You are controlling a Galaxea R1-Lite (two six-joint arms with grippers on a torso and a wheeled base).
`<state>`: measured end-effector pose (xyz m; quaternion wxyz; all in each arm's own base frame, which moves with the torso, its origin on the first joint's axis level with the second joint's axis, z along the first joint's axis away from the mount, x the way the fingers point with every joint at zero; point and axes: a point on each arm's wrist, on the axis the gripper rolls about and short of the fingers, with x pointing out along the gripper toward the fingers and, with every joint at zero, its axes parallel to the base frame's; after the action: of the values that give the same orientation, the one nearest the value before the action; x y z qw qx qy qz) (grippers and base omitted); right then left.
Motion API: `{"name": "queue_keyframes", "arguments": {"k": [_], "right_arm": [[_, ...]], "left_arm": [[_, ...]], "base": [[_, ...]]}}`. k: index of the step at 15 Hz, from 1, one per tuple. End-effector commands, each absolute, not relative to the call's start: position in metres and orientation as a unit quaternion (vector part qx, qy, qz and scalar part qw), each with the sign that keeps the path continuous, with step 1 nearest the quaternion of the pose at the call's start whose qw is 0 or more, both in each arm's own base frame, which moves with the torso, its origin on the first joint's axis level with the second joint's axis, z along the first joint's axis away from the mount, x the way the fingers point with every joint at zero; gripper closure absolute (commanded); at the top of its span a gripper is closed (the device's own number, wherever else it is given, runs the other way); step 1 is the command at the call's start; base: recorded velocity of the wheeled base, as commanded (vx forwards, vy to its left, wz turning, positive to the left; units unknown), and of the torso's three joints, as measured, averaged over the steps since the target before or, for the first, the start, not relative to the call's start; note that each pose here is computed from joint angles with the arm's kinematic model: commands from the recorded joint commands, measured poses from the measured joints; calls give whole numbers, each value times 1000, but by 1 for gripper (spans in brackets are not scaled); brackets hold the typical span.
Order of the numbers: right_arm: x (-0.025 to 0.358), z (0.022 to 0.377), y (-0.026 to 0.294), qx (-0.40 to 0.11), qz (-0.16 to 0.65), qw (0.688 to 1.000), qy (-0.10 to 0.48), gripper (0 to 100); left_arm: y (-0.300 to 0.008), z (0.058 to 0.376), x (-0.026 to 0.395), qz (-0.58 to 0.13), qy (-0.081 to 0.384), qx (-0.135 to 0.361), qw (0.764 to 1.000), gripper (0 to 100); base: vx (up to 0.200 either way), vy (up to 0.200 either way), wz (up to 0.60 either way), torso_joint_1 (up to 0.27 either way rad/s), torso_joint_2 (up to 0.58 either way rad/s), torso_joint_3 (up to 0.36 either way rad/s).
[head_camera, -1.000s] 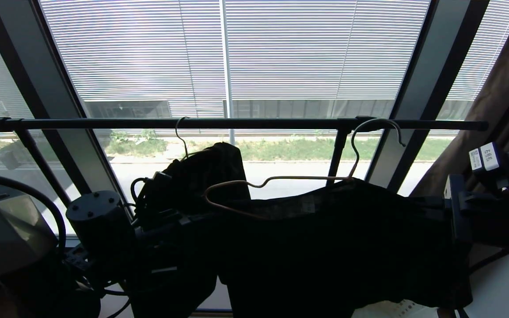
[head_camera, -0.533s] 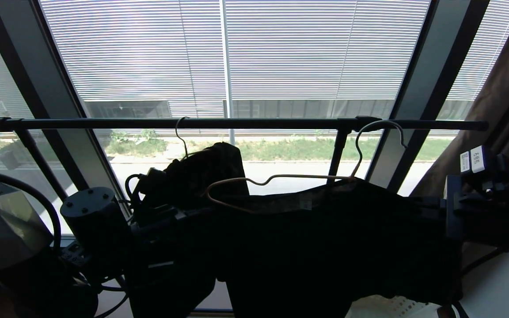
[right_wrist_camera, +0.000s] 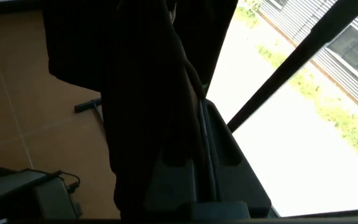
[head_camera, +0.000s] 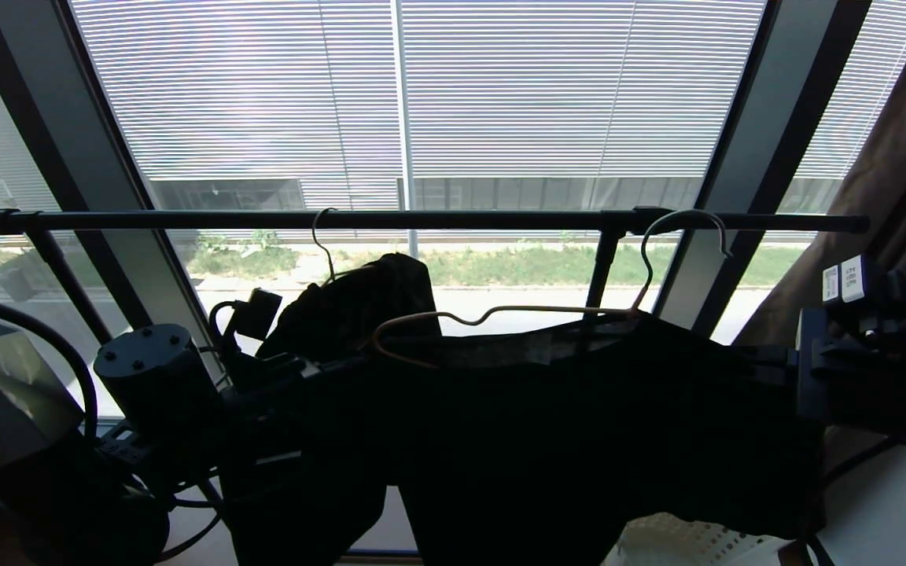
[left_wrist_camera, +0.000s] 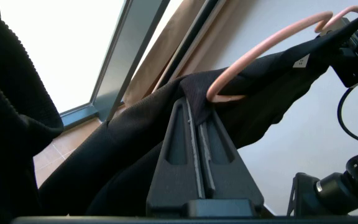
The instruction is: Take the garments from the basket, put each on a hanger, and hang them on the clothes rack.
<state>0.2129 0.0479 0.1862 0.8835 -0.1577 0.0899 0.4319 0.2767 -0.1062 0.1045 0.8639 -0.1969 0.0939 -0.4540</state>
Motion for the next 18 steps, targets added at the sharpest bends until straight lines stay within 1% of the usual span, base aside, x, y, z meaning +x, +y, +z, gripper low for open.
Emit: {"name": "queue_keyframes", "arguments": {"k": [1, 11, 16, 18], "right_arm": [[213, 187, 47, -158, 429, 885, 89, 100], [217, 184, 41, -175, 397, 896, 98, 100], [216, 179, 50, -178, 411, 888, 106, 100], [220, 172, 55, -182, 403, 889, 122, 100]], "left_arm": [[-104, 106, 277, -452, 91, -197, 865, 100], [-100, 117, 276, -450, 70, -194, 869, 100], [-102, 124, 268, -459, 61, -191, 866, 100], [-107, 127, 261, -470, 61, -189, 860, 100]], "base": [[0, 0, 0, 0, 0, 0], [0, 0, 0, 0, 0, 0], [0, 0, 0, 0, 0, 0], [0, 0, 0, 0, 0, 0]]}}
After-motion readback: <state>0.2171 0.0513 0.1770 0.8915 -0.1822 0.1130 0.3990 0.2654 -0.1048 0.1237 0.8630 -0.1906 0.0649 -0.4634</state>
